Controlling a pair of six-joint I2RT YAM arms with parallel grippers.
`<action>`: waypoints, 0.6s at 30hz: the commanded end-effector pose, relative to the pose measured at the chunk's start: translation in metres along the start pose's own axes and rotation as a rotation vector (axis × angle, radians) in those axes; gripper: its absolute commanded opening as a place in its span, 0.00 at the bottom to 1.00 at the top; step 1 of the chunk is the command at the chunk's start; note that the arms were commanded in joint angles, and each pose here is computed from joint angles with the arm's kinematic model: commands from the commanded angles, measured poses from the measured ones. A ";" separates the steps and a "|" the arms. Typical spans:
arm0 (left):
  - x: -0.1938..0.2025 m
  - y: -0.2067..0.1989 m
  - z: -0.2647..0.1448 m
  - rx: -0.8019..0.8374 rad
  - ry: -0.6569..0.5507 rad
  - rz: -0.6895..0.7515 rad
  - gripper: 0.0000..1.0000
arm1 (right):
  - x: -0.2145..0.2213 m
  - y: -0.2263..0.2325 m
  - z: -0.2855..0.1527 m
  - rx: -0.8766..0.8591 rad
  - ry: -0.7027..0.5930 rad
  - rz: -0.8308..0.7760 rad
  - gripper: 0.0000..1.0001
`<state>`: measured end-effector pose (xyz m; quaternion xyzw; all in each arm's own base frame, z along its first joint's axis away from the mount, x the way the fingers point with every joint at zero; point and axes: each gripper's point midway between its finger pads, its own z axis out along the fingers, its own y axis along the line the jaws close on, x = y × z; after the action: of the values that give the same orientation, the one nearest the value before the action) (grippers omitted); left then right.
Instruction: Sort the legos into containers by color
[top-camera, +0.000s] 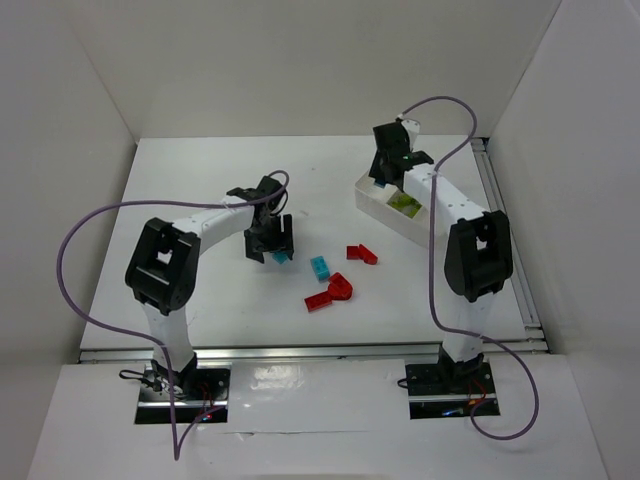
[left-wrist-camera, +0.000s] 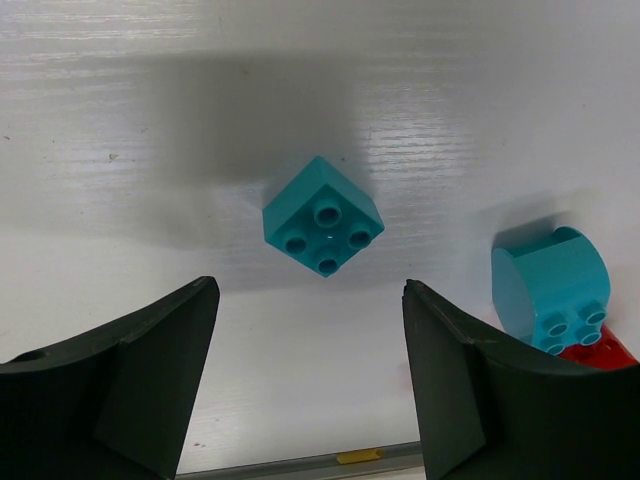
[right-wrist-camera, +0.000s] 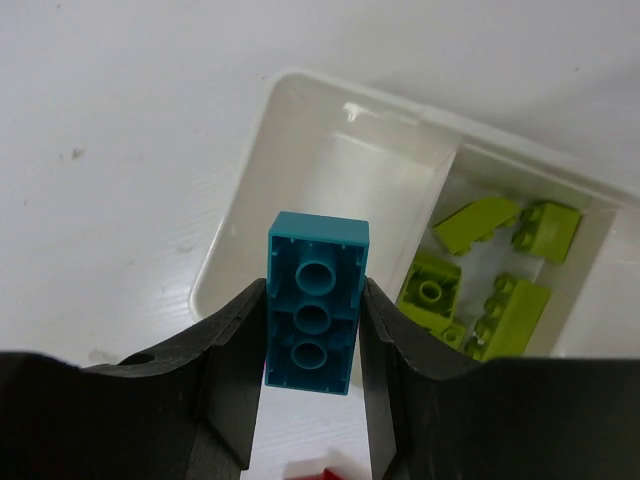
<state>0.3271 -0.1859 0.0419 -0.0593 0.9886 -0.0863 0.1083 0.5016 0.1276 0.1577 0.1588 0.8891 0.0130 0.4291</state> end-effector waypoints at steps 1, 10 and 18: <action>-0.009 -0.004 0.000 -0.015 -0.020 -0.021 0.84 | -0.025 -0.003 0.011 0.023 -0.061 0.023 0.25; -0.018 -0.006 0.014 -0.029 -0.018 -0.010 0.72 | -0.029 -0.005 0.054 0.022 -0.024 0.035 0.67; -0.025 -0.010 0.014 -0.023 -0.028 0.010 0.49 | -0.016 0.021 0.052 -0.111 0.019 0.025 0.79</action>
<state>0.3432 -0.1889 0.0279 -0.0604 0.9900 -0.0711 0.1057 0.5476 0.1215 0.1157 0.1607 0.9003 0.0292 0.4036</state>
